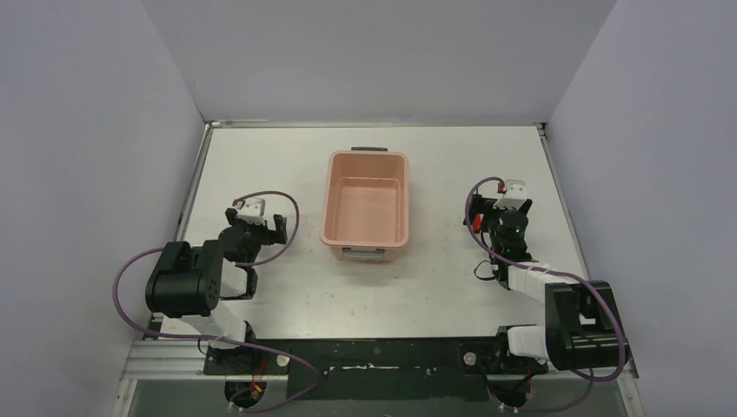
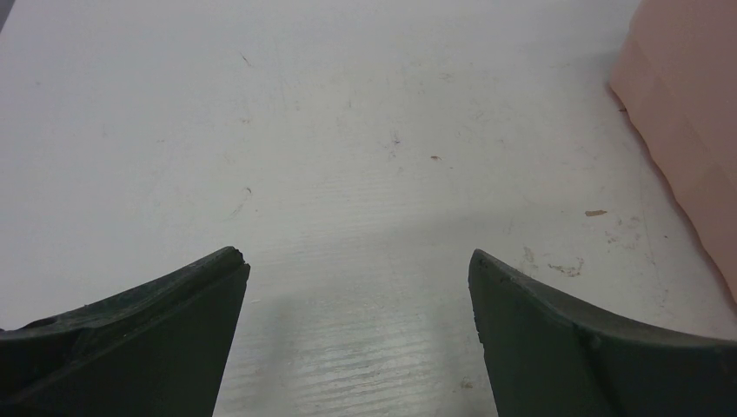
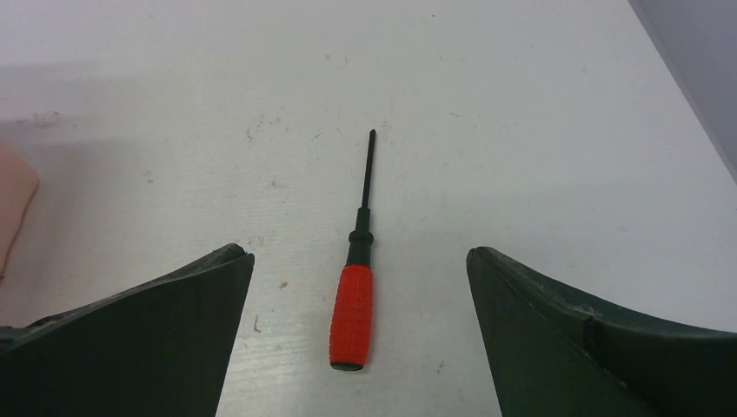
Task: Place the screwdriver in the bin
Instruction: Pick up the screwdriver from the center of the board.
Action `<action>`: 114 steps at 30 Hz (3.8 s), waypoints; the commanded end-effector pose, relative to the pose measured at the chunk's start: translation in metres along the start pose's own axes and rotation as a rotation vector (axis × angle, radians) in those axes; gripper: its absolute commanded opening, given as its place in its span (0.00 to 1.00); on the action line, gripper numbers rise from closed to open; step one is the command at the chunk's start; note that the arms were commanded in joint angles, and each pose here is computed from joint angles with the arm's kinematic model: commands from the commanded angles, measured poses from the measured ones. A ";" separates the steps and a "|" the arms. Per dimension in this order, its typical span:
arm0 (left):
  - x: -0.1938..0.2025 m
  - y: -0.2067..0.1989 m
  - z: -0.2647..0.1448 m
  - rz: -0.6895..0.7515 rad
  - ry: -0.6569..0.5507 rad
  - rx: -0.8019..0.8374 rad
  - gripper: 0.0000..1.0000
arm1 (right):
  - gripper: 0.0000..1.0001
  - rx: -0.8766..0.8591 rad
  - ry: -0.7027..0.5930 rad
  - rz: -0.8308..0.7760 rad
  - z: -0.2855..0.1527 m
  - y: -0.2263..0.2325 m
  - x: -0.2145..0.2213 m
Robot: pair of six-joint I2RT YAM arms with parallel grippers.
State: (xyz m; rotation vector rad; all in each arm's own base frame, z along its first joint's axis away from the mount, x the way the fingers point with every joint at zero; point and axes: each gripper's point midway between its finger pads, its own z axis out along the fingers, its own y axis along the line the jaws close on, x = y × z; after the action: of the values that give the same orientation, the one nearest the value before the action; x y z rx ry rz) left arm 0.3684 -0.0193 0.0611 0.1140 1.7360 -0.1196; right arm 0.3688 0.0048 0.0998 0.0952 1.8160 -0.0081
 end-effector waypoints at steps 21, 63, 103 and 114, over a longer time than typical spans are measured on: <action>-0.019 0.000 0.004 0.014 -0.063 0.006 0.97 | 1.00 0.036 0.033 0.060 0.018 0.004 -0.086; -0.019 0.000 0.005 0.015 -0.063 0.006 0.97 | 1.00 -0.016 0.575 0.031 0.021 0.008 -0.074; -0.018 0.000 0.004 0.014 -0.062 0.006 0.97 | 0.22 0.076 0.850 0.035 0.044 -0.006 0.044; -0.018 0.000 0.004 0.014 -0.062 0.006 0.97 | 0.22 0.065 0.701 0.027 0.027 -0.003 -0.044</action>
State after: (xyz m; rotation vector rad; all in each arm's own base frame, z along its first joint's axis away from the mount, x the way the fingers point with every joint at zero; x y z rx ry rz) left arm 0.3684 -0.0193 0.0611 0.1140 1.7360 -0.1196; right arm 0.3878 0.0042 0.0580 0.1910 2.6998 0.0127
